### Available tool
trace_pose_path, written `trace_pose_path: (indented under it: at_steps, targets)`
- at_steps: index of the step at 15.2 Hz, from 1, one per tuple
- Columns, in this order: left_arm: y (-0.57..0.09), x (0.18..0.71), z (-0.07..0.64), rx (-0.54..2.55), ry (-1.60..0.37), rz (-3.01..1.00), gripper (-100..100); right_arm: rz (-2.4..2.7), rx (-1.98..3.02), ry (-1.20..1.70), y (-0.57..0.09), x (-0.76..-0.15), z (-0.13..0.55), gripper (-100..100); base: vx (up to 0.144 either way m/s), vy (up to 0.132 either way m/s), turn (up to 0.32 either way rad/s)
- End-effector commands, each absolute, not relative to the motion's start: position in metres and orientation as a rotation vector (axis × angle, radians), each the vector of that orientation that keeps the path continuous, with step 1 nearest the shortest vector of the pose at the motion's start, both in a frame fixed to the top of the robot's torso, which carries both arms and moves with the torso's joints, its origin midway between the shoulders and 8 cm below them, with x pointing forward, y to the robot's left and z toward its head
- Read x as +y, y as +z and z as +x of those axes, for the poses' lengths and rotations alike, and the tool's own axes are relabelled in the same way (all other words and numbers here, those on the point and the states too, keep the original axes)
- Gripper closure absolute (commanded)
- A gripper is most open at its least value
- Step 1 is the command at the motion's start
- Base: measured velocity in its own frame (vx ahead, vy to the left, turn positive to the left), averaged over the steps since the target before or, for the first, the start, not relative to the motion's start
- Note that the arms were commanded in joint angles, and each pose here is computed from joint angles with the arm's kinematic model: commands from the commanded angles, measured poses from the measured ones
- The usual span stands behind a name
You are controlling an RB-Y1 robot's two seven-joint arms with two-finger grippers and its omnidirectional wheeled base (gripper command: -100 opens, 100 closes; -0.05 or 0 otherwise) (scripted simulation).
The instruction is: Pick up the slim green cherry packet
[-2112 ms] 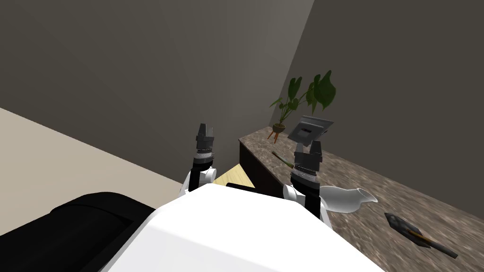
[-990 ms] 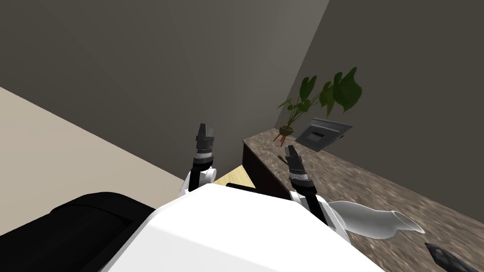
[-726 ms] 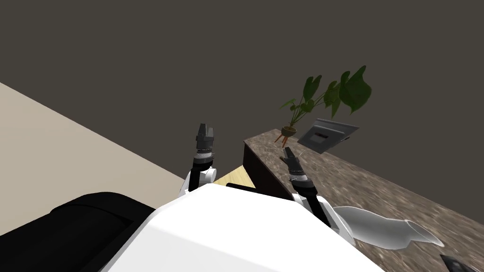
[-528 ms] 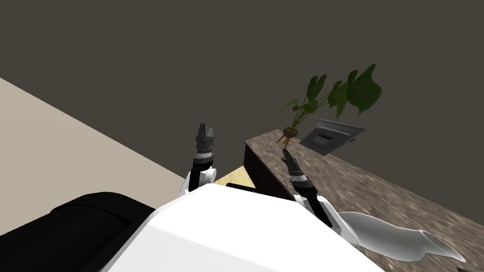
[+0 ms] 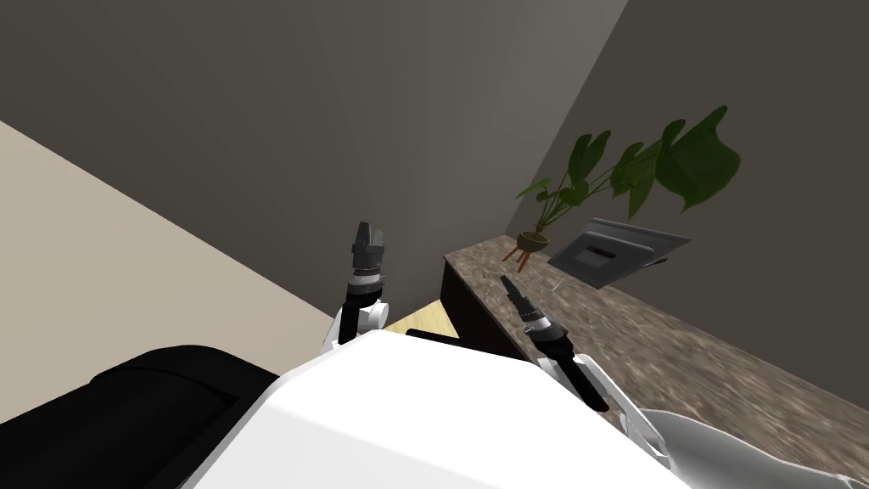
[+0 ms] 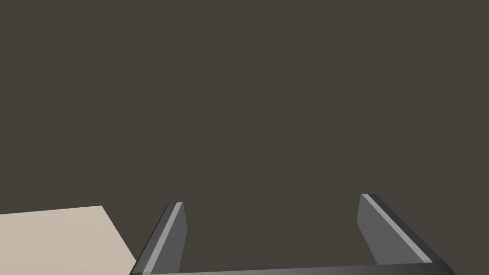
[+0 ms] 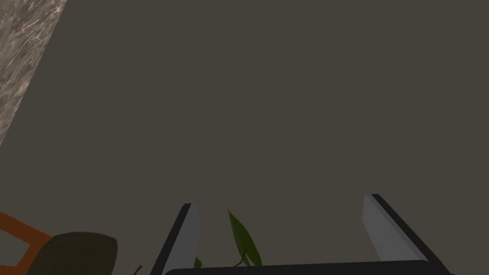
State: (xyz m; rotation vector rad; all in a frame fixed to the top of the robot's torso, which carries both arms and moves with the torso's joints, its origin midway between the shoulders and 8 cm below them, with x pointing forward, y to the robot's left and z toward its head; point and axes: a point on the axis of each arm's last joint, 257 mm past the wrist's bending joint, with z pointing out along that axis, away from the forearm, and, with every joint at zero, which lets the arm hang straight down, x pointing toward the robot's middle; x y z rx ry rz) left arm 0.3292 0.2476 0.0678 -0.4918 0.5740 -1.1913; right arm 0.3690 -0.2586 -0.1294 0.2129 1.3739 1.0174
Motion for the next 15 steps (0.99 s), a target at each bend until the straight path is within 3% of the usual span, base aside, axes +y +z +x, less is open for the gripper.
trace_pose_path:
  at_steps: [1,15]
  targets:
    - [0.068,0.248,0.329,0.574,-1.191,-0.492,0,0.191,1.408,1.005,-0.136,-0.261,0.368,-100,0.038,0.016,0.035]
    - [0.068,0.248,0.329,0.574,-1.191,-0.492,0,0.020,1.781,0.824,-0.229,-0.314,0.350,-100,0.042,0.020,0.091]
